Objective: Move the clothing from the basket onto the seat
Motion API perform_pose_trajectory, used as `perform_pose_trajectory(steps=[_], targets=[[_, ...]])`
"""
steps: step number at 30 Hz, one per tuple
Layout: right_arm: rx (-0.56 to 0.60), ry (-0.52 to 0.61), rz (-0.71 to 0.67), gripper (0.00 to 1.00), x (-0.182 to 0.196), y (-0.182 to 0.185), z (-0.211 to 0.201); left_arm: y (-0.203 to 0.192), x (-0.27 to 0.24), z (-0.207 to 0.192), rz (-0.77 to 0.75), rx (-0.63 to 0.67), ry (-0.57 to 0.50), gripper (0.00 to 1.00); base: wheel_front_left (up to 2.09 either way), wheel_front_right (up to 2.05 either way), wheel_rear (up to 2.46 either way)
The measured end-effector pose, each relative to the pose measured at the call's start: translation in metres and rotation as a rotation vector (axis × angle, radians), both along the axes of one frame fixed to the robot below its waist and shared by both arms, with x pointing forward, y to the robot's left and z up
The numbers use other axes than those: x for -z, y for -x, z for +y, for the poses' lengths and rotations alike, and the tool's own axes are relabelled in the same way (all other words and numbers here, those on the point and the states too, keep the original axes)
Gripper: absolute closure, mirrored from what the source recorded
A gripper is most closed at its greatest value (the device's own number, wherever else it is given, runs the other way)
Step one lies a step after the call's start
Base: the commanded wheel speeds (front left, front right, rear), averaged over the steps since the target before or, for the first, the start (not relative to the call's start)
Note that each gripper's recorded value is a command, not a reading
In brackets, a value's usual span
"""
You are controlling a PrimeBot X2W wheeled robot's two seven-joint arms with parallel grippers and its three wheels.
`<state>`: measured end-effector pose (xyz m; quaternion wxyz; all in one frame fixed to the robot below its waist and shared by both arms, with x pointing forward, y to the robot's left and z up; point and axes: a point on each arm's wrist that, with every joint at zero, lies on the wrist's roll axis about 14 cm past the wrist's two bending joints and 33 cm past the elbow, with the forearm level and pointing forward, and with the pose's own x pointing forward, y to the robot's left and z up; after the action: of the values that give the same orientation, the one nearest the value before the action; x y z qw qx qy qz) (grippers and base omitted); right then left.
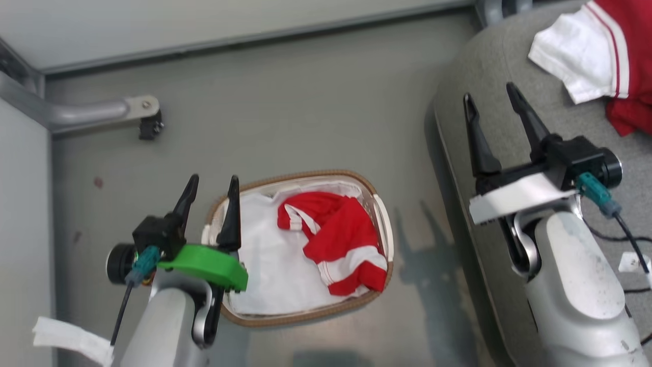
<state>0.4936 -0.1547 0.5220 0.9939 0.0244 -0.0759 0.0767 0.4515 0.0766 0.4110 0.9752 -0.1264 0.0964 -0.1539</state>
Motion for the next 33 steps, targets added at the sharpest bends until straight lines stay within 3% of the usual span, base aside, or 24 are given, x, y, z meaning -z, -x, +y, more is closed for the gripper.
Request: perform_pose_trajectory(steps=[6, 16, 33], targets=[[0.0, -0.009, -0.014, 0.0, 0.008, -0.029, -0.004, -0.026, 0.028, -0.048, 0.047, 0.135, 0.044, 0.0, 0.0, 0.0, 0.0], [0.005, -0.021, 0.037, 0.0, 0.048, -0.052, -0.013, -0.042, 0.103, -0.09, 0.21, 0.286, 0.101, 0.0, 0.0, 0.0, 0.0], [0.048, 0.03, 0.123, 0.0, 0.098, -0.056, -0.04, 0.008, 0.22, -0.142, 0.514, 0.536, 0.098, 0.0, 0.0, 0.0, 0.0]])
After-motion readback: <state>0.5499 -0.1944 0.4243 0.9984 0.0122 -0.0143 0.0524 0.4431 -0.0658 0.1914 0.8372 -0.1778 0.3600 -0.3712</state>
